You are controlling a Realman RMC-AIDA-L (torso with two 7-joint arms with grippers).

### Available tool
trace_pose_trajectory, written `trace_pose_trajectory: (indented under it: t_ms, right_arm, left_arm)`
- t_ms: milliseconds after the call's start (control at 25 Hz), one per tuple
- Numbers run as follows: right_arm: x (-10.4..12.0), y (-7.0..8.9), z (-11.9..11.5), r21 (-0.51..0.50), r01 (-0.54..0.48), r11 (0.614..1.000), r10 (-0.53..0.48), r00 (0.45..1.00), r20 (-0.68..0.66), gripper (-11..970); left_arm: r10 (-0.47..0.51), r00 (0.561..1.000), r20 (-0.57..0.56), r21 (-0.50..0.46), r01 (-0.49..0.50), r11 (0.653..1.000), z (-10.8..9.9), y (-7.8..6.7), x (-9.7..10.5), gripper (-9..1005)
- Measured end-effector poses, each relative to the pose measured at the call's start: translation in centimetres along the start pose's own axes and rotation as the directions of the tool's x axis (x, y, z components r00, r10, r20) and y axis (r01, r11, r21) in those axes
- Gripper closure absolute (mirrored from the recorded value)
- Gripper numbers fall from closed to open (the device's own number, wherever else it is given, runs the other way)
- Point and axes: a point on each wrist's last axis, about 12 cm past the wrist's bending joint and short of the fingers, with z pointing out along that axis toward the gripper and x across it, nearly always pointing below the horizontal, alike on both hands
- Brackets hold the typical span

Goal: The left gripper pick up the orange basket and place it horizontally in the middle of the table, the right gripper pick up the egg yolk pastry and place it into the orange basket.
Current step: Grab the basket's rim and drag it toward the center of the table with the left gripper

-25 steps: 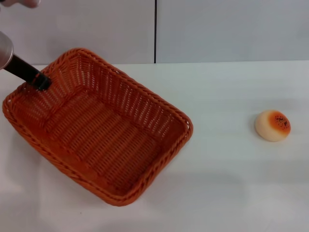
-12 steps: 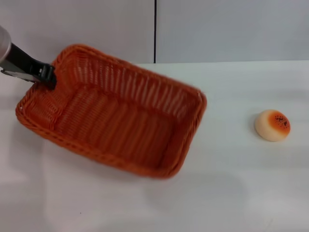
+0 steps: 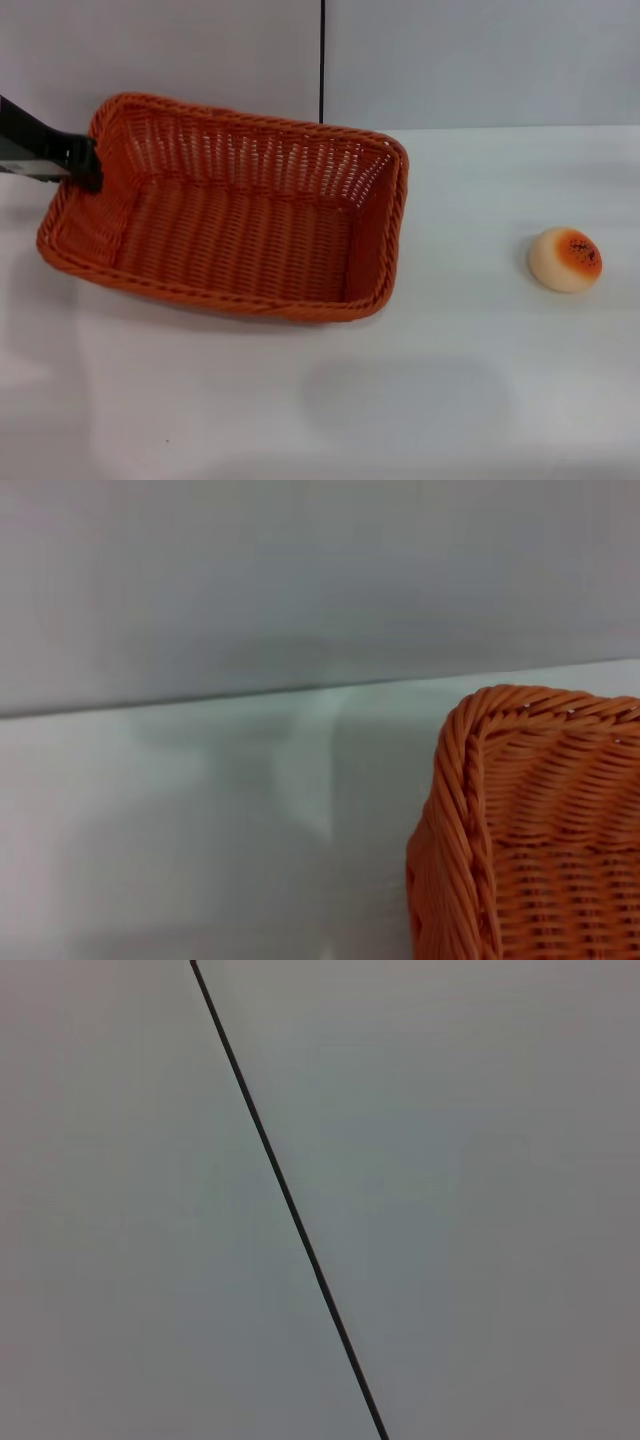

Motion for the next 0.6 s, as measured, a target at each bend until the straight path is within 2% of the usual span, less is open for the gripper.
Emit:
trace_pose_trajectory:
  t_ms: [320,600]
  right_arm:
    - [0.2,-0.1,-0.2,0.005,-0.009,1.0,0.009,1.0,-0.009,495]
    - [0.1,-0.4,-1.0,0.015,-0.026,1.0,0.026,1.0,-0.006,494]
  left_arm:
    - [-0.002,1.0,-0.021,0.067,0.003,0.998,0.7,-0.6,0.5,824]
    - [-0.004,1.0,0.011,0.07,0.004,0.998,0.3,-0.1,1.1,827]
